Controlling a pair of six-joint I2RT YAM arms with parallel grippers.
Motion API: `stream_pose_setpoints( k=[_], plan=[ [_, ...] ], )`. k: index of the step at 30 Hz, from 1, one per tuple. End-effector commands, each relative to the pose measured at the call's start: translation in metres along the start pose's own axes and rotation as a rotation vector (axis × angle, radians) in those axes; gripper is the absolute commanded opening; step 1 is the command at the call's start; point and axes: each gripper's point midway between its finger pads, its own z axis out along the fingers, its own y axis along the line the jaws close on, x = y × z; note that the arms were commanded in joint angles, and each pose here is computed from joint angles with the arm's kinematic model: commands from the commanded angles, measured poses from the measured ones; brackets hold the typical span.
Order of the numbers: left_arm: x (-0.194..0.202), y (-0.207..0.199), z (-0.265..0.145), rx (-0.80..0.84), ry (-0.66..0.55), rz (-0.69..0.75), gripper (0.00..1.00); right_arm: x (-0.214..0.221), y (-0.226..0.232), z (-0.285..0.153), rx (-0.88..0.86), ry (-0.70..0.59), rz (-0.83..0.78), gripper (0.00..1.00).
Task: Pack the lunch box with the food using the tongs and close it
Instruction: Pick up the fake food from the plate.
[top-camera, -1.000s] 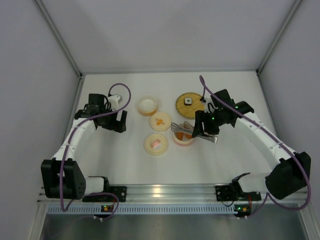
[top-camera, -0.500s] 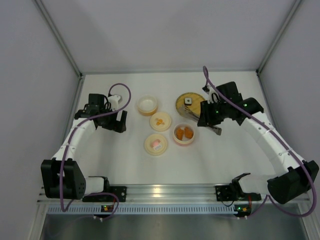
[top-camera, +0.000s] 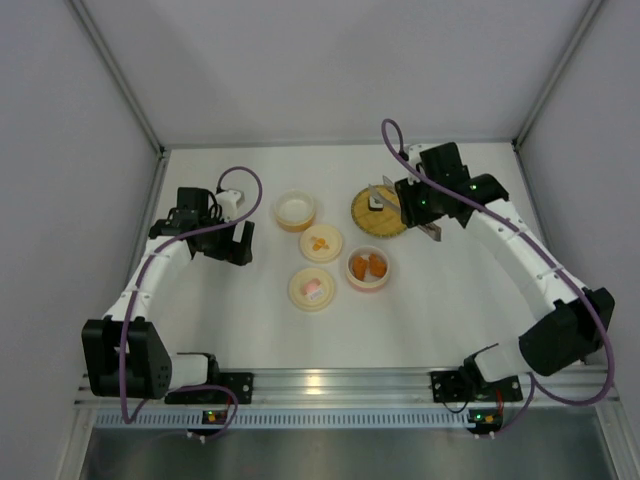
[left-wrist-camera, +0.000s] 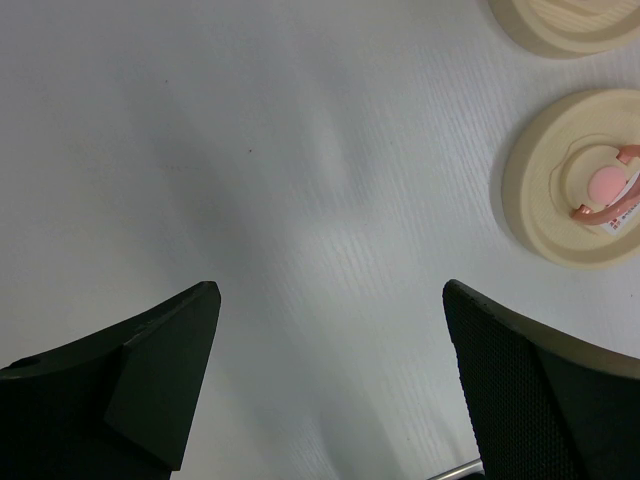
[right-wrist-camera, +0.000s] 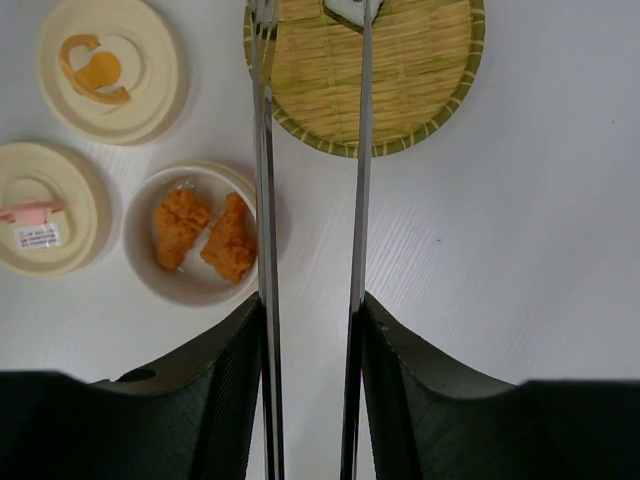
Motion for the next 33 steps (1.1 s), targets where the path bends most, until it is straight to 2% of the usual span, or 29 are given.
stream_pose_setpoints(
  k=[1, 2, 8, 15, 33],
  plan=[
    [-0.019, 0.0, -0.004, 0.007, -0.057, 0.025, 0.98, -0.033, -0.006, 0.011, 0.04, -0.084, -0.012, 0.4],
    [-0.018, -0.001, -0.004, 0.008, -0.055, 0.028, 0.98, -0.035, -0.004, 0.014, 0.042, -0.085, 0.03, 0.4],
    [-0.016, -0.001, -0.003, 0.009, -0.054, 0.034, 0.98, -0.039, -0.01, 0.046, 0.068, -0.053, 0.06, 0.44],
    [-0.014, -0.002, 0.001, 0.017, -0.056, 0.029, 0.98, -0.037, -0.005, 0.082, 0.001, 0.006, 0.149, 0.49],
    [-0.003, 0.002, 0.007, 0.001, -0.04, 0.047, 0.98, -0.036, -0.021, 0.103, 0.1, 0.027, 0.243, 0.52]
  ],
)
